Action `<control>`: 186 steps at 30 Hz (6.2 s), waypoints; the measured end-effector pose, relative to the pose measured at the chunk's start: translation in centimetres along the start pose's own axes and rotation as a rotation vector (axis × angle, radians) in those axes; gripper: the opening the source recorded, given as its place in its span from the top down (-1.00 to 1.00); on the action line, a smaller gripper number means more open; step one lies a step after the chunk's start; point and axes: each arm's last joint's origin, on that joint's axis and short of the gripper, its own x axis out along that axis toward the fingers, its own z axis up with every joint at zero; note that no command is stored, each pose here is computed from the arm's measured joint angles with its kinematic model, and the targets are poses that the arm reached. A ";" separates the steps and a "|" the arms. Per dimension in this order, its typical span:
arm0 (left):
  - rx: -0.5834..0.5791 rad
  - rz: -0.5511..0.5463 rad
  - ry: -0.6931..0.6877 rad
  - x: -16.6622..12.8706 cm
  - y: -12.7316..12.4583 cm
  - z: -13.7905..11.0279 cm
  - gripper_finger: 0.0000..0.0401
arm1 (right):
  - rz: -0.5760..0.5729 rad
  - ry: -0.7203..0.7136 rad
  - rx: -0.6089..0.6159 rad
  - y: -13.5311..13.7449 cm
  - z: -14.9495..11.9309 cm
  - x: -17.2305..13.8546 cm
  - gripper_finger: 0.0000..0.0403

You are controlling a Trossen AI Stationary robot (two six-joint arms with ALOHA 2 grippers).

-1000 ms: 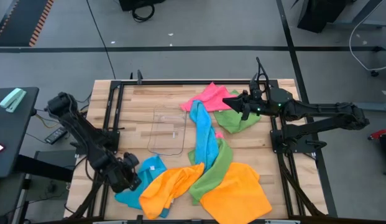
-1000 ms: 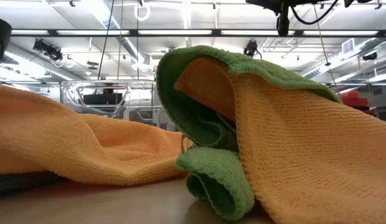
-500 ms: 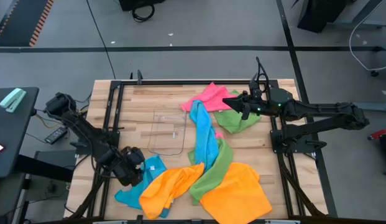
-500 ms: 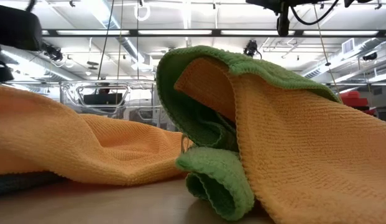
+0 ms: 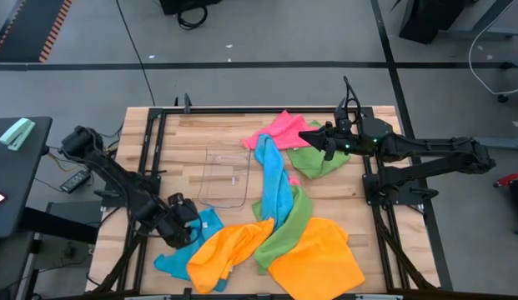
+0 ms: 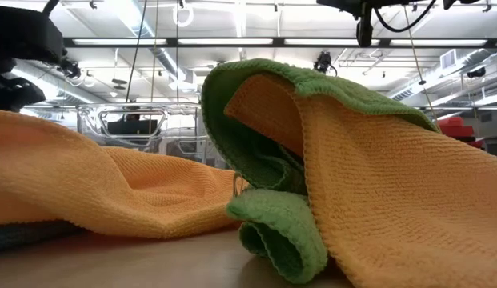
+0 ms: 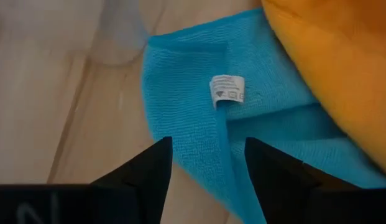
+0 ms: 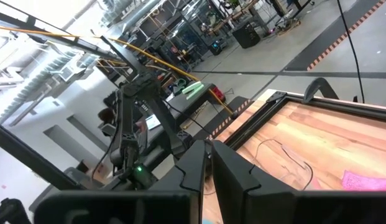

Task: Fold microfiber towels
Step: Fold the left blue towel

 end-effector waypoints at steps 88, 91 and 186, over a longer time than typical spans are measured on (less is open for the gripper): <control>-0.524 -1.223 -0.862 -17.7 4.9 6.6 0.89 | -0.002 -0.098 -0.029 -0.3 1.2 0.0 0.82; -0.536 -1.244 -0.911 -18.1 5.1 6.9 0.85 | 0.009 -0.090 -0.028 -0.1 1.0 0.0 0.82; -0.657 -0.223 -0.880 -5.9 7.3 37.5 0.89 | -0.246 0.584 -0.690 9.2 7.3 -4.3 0.82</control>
